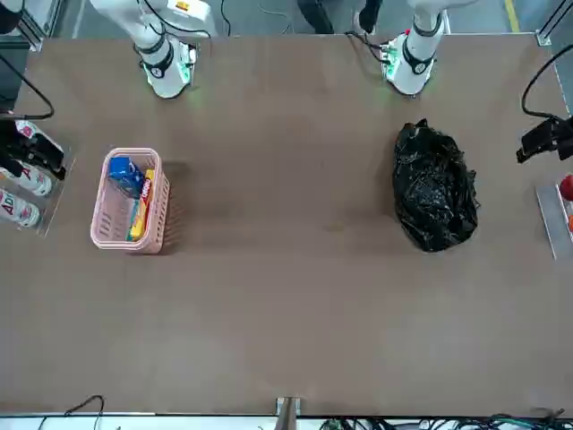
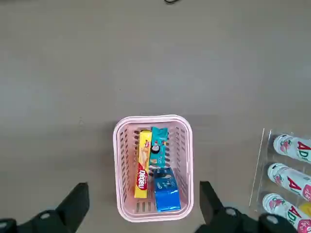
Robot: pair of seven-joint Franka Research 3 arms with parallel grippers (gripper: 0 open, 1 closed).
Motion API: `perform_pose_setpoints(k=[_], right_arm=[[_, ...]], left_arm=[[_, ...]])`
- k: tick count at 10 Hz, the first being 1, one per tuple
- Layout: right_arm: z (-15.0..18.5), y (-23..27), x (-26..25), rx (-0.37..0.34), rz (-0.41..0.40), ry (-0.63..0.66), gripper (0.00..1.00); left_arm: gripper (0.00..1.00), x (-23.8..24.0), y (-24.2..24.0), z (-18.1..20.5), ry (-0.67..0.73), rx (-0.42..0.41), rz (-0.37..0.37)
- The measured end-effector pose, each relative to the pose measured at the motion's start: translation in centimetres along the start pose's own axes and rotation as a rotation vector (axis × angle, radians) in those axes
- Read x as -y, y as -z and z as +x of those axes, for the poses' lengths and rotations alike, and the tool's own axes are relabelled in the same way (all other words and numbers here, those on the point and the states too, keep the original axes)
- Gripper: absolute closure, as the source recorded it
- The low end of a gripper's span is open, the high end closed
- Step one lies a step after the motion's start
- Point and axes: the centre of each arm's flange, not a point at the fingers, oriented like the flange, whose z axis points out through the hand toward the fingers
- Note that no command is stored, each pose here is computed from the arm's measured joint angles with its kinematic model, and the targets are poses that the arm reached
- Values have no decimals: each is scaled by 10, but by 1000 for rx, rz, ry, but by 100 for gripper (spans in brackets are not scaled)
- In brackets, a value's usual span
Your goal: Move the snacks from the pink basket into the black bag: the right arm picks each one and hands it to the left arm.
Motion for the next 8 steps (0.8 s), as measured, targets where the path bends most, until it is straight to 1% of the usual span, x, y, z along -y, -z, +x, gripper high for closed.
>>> perform_pose_setpoints(k=[3,5,6,7,8], right_arm=[[0,0,0,0,0,0,0],[-1,-6,0,18,0,7,0],[-1,-18,1,43,-1,17,0],[0,-36,3,52,-1,39,0],[4,-59,3,38,1,73,0]], left_arm=[[0,0,3,0,0,-9,0],[0,0,3,0,-6,-9,0],[0,-1,3,0,-11,-9,0],[0,-3,3,0,-20,-10,0],[0,-4,4,-1,-29,-13,0]])
